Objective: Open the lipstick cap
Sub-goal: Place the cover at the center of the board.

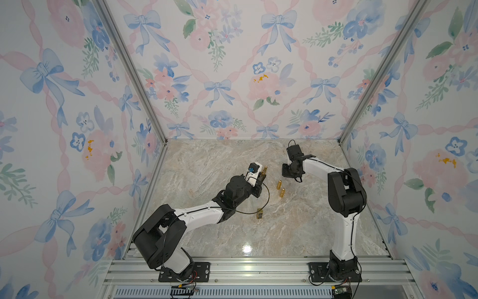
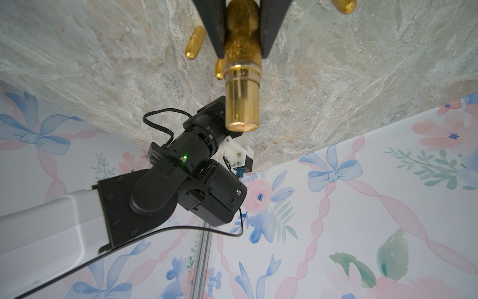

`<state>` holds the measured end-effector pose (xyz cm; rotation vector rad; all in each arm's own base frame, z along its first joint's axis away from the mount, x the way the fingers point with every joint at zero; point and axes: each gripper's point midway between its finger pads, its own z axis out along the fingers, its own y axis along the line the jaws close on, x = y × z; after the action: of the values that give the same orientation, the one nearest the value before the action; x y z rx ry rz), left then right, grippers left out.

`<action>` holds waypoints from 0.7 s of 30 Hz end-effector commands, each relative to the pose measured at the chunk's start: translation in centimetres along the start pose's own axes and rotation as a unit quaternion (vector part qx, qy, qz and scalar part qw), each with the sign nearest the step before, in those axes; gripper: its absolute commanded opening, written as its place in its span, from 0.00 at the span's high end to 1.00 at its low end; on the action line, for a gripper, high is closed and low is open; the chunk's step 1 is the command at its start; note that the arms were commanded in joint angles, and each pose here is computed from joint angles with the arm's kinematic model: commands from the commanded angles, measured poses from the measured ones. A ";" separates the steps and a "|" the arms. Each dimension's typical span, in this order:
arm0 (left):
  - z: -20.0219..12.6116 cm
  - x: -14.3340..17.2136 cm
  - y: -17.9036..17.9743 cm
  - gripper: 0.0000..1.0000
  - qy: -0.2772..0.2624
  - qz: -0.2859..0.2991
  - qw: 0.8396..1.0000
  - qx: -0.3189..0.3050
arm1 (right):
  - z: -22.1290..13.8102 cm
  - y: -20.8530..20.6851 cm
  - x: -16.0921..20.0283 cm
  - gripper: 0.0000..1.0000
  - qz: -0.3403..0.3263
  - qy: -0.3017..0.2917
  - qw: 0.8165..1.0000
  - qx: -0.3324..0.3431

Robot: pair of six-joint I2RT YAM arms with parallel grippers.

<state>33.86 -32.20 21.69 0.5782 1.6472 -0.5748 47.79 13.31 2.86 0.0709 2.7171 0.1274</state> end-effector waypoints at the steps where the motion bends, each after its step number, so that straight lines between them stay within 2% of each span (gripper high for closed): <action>1: 0.2 -0.9 0.2 1.00 -0.017 -0.013 1.000 -0.001 | 0.7 0.3 -0.1 0.78 -0.011 0.001 1.000 0.009; 15: -0.1 -0.8 0.4 1.00 -0.018 -0.011 1.000 -0.004 | 0.4 1.0 0.1 0.67 -0.021 -0.004 1.000 0.011; 21: -0.6 -1.0 0.4 1.00 -0.021 -0.009 1.000 -0.004 | -2.7 1.0 -1.1 0.54 -0.009 -0.022 1.000 0.006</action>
<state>33.90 -32.14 21.80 0.5632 1.6455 -0.5860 47.77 14.17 2.80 0.0427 2.7090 0.1074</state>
